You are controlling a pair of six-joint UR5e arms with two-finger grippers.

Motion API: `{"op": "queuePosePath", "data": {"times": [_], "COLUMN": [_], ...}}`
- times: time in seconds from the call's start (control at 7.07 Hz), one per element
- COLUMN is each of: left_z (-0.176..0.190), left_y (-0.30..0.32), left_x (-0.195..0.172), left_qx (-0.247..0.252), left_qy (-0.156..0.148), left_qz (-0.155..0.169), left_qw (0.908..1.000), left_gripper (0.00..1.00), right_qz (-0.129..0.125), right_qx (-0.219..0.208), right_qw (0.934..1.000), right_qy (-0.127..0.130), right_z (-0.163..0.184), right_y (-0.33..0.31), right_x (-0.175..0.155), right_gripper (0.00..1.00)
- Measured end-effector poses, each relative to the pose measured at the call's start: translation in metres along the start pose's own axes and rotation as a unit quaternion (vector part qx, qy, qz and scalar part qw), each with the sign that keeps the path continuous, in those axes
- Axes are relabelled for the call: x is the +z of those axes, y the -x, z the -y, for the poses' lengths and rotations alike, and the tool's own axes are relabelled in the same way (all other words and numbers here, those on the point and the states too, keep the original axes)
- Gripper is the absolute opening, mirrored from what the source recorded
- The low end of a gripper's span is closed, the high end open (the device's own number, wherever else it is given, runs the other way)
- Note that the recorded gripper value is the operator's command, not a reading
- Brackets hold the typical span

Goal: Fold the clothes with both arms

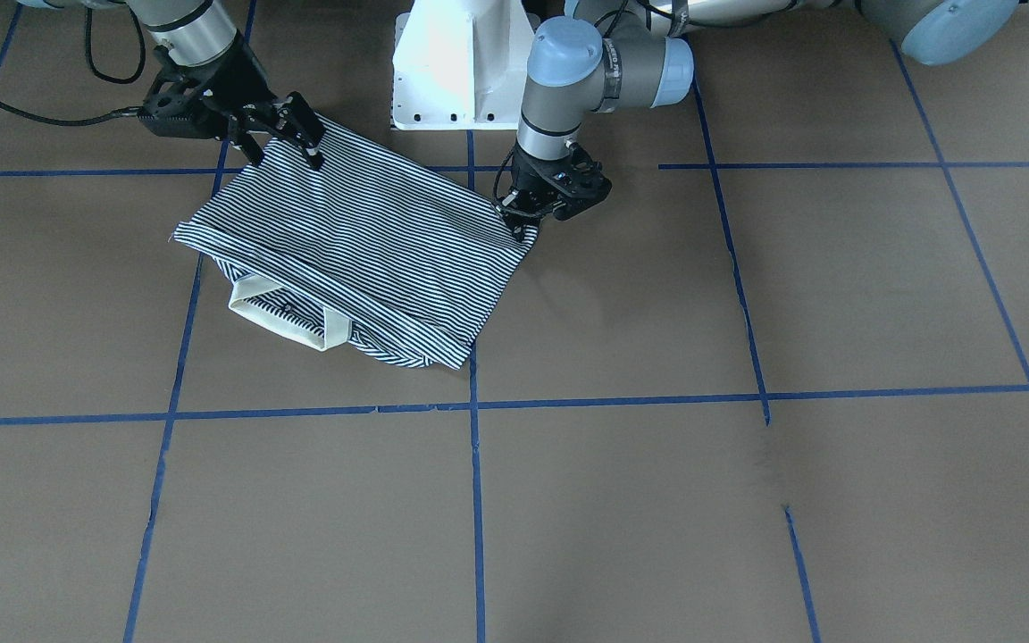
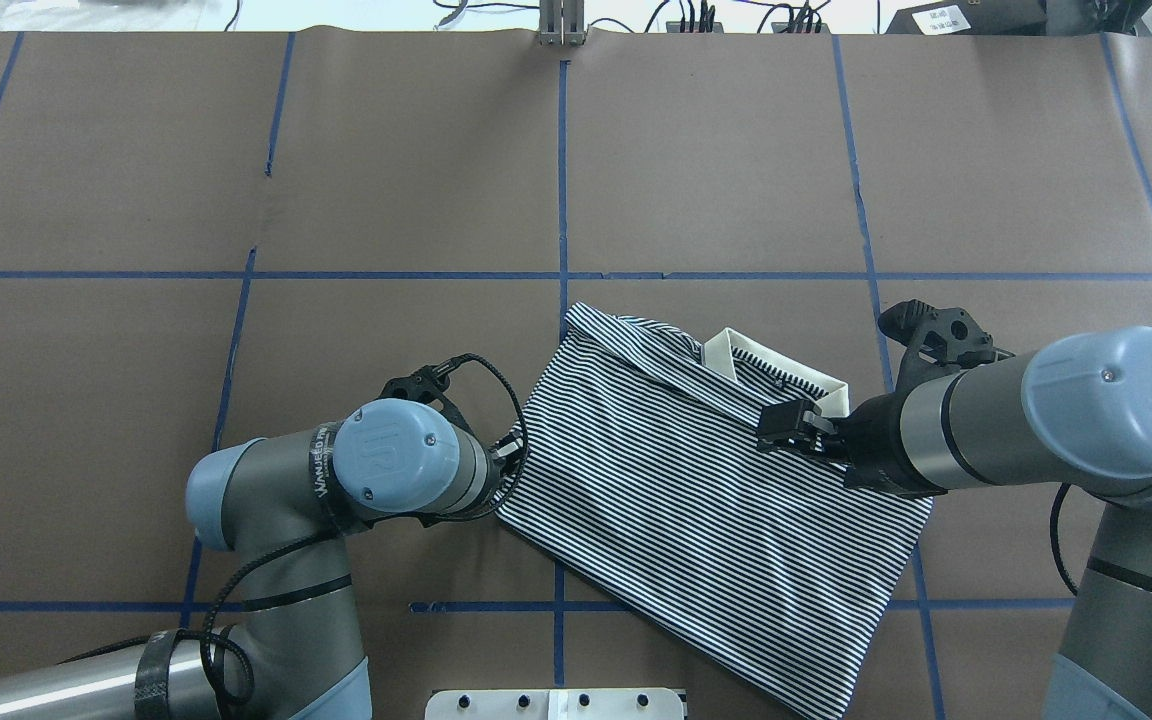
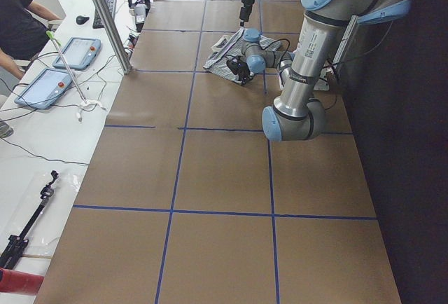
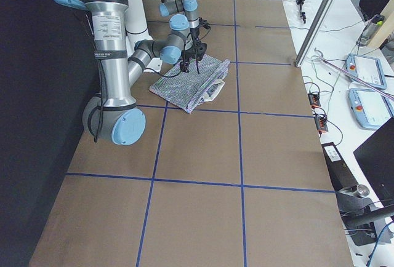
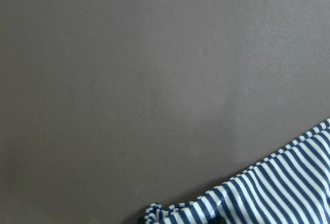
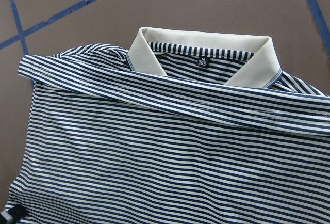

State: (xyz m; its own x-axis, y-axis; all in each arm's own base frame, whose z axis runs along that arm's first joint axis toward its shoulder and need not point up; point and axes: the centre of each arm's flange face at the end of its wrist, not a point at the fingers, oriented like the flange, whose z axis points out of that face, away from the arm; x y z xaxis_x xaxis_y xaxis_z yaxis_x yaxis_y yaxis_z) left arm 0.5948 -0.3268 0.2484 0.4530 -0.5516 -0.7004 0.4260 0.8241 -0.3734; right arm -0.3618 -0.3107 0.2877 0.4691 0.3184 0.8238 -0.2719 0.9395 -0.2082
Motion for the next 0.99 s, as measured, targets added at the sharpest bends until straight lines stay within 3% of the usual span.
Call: {"op": "queuePosePath", "data": {"times": [0.42, 0.99], "left_z": [0.007, 0.093], "left_y": [-0.005, -0.016], "left_x": [-0.012, -0.013], "left_qx": [0.001, 0.017], "left_qy": [-0.002, -0.067], "left_qz": [-0.011, -0.011], "left_qw": [0.9999, 0.9975], "left_gripper": [0.00, 0.00], "right_qz": [-0.001, -0.002], "right_qx": [0.001, 0.001], "right_qw": [1.0000, 1.0000], "right_qy": [-0.002, -0.004], "right_z": [0.002, 0.001], "right_y": [-0.001, -0.001], "right_x": [0.000, 0.003], "right_gripper": [1.00, 1.00]}}
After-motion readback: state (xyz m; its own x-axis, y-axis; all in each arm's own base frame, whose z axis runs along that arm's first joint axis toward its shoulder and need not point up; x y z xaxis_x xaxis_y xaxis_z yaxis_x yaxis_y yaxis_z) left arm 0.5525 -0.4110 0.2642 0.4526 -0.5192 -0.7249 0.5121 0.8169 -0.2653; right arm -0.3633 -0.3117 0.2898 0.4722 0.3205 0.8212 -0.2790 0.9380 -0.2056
